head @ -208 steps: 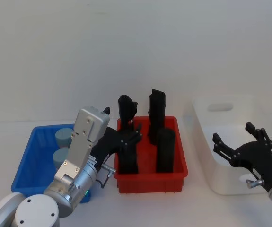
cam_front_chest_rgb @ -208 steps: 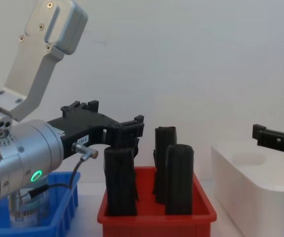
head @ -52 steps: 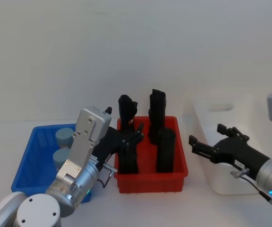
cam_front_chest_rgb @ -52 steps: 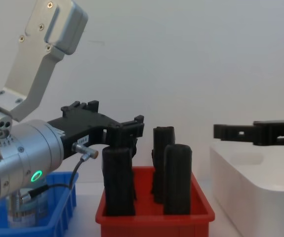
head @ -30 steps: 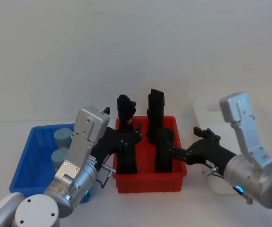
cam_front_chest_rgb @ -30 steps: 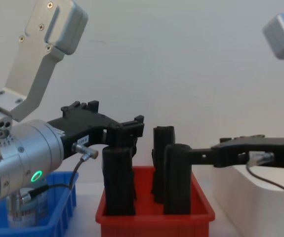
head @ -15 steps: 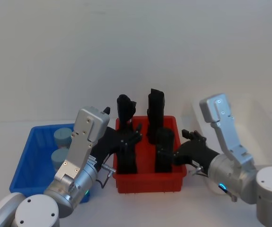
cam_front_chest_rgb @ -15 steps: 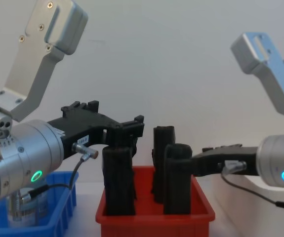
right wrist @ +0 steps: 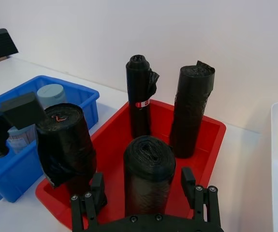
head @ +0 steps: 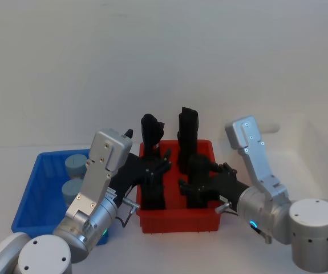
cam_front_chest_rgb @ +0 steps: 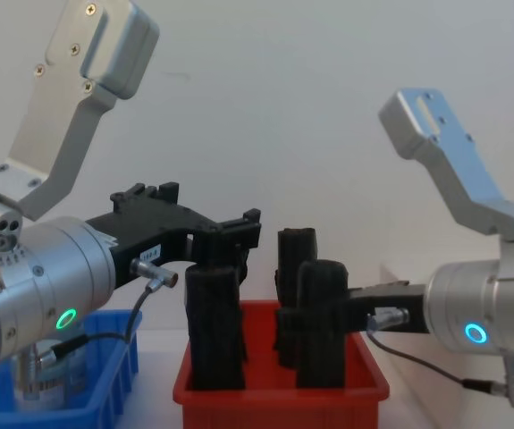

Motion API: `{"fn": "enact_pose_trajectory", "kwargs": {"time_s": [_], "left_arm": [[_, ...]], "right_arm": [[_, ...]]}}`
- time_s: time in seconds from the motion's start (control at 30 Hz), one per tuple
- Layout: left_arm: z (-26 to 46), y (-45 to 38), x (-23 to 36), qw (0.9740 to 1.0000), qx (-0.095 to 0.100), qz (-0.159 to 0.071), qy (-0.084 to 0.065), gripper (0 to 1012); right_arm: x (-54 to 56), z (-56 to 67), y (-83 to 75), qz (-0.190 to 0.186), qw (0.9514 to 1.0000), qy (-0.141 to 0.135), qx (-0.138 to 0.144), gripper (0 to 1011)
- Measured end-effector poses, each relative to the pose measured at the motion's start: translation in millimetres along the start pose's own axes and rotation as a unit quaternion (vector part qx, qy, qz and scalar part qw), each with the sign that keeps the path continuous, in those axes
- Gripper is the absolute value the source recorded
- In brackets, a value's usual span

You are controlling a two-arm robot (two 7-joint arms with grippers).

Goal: Pick the cotton swabs from the blue box and place them into the white box.

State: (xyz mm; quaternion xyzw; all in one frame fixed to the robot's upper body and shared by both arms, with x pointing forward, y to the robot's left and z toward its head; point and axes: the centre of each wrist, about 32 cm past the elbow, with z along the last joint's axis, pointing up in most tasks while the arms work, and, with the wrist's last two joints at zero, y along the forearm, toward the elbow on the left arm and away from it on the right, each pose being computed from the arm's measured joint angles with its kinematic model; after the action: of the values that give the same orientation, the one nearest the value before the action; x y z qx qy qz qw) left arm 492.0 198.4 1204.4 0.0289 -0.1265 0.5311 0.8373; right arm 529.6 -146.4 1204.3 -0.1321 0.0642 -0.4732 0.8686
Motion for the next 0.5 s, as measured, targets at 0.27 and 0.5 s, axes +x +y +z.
{"fn": "enact_pose_trajectory", "kwargs": {"time_s": [0.27, 0.5], "left_arm": [[0.0, 0.0, 0.0, 1.0, 0.0, 0.0, 0.0, 1004], [0.0, 0.0, 0.0, 1.0, 0.0, 0.0, 0.0, 1004]], "right_arm": [[-4.3, -1.2, 9.0, -0.008, 1.0, 0.003, -0.002, 1001], [-6.7, -2.1, 13.8, -0.014, 0.9999, 0.004, -0.001, 946]]}}
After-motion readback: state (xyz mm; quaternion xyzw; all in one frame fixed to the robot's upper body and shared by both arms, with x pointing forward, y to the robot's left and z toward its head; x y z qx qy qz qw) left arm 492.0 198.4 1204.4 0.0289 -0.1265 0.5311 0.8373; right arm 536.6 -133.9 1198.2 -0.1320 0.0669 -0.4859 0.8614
